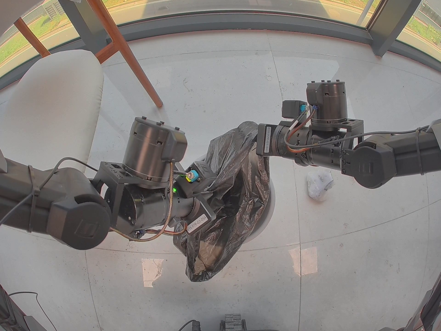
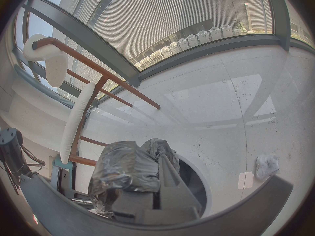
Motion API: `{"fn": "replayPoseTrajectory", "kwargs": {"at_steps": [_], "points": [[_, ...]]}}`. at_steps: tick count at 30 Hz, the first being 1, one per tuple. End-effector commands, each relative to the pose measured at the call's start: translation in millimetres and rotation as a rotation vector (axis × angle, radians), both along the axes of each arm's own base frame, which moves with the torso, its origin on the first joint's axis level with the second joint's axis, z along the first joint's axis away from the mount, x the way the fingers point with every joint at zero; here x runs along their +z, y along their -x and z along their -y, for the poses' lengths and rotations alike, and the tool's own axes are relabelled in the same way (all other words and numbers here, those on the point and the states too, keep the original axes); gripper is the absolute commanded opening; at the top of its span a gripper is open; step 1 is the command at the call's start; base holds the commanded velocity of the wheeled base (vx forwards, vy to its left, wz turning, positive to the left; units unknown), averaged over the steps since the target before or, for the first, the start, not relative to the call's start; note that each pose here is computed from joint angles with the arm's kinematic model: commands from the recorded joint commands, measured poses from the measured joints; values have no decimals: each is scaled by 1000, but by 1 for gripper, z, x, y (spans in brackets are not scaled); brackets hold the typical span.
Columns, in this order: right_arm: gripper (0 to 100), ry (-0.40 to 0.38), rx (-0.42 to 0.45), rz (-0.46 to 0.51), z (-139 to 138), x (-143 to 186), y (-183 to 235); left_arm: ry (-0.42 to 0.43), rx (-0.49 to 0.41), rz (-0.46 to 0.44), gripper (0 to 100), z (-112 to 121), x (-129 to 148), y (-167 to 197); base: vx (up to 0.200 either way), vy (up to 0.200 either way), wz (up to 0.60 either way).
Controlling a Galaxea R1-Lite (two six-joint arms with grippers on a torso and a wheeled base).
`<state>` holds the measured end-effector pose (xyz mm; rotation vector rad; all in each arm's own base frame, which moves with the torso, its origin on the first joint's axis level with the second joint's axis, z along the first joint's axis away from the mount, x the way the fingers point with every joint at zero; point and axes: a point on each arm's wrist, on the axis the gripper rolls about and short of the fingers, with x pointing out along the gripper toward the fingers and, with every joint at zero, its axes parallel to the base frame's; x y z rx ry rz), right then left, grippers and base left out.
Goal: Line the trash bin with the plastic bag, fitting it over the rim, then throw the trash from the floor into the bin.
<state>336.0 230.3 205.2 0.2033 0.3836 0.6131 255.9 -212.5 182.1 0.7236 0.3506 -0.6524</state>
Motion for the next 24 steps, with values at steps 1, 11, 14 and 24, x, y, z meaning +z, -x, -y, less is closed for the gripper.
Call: {"fn": "replayPoseTrajectory", "kwargs": {"at_steps": [1,11,14,24], "points": [[0,-1,-2,1,1,0,0,-15,-3,-15,0,1,-6,0,0,0,0],[0,0,-2,2,0,0,-1,-34,-3,-33,100,3,-15,-3,0,0,0],[0,-1,-2,1,0,0,-1,-36,-3,-36,100,3,-16,-3,0,0,0],[0,-3,-4,5,1,2,0,-18,-9,-3,100,21,-31,-15,0,0,0]]}}
